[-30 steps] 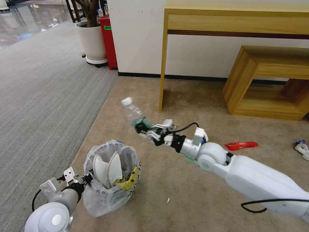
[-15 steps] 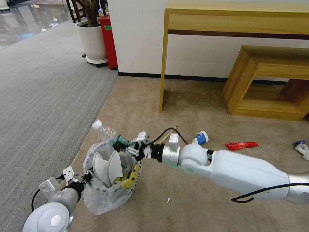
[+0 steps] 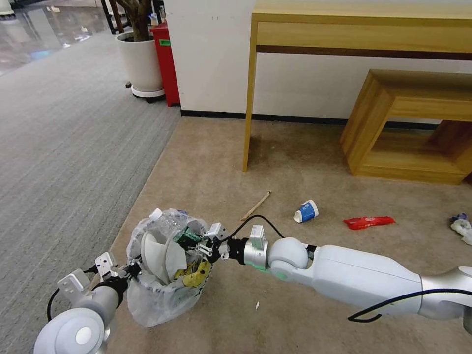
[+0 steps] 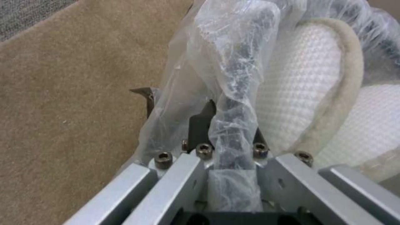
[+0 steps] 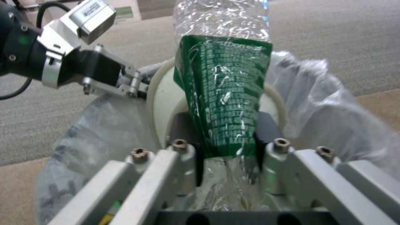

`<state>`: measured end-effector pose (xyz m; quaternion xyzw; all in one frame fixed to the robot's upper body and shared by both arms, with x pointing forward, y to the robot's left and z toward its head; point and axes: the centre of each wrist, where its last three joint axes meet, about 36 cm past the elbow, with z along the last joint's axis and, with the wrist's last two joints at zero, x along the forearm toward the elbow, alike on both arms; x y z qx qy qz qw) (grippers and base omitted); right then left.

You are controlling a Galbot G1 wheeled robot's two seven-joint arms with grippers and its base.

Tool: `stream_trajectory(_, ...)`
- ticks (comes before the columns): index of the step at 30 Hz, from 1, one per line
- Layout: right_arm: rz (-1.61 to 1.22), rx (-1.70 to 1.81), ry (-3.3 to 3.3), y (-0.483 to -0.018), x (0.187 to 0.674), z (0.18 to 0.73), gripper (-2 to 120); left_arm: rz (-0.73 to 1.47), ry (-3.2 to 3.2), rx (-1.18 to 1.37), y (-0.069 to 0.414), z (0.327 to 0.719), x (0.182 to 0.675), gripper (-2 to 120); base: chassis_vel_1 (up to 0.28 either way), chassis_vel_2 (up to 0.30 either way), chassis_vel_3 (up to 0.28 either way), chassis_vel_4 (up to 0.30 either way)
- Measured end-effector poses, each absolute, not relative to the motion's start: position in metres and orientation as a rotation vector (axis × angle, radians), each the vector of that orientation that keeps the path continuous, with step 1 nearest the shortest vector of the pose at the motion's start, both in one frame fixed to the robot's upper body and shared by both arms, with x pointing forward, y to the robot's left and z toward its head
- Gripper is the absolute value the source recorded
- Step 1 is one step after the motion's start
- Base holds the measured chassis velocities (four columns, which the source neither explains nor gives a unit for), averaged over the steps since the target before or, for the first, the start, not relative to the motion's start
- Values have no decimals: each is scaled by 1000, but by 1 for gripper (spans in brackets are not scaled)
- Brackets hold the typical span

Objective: Pick up the trash bin and place the garbage on the floor into it.

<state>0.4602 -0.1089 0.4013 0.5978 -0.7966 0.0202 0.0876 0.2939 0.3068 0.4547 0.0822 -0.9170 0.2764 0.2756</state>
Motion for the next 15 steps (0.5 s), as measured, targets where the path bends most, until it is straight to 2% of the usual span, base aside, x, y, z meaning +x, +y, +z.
stream_trajectory(3, 69, 1778, -2375, -110, 460, 396, 39, 741, -2461, 225, 309, 453, 296, 1, 0, 0, 0, 0)
stream_trajectory(4, 69, 1778, -2375, -110, 460, 396, 39, 741, -2461, 225, 309, 453, 296, 1, 0, 0, 0, 0)
stream_trajectory(7, 68, 1776, -2381, -112, 460, 392, 54, 741, -2456, 229, 311, 451, 298, 1, 0, 0, 0, 0)
stream_trajectory(9, 63, 1774, -2387, -112, 461, 393, 57, 741, -2454, 230, 311, 450, 298, 1, 0, 0, 0, 0)
stream_trajectory(11, 44, 1765, -2406, -114, 461, 394, 68, 738, -2449, 233, 312, 448, 299, 1, 0, 0, 0, 0)
stream_trajectory(12, 44, 1765, -2406, -114, 461, 394, 68, 738, -2449, 233, 312, 448, 299, 1, 0, 0, 0, 0)
stream_trajectory(15, -9, 1746, -2455, -117, 462, 399, 81, 736, -2443, 239, 314, 445, 301, 1, 0, 0, 0, 0)
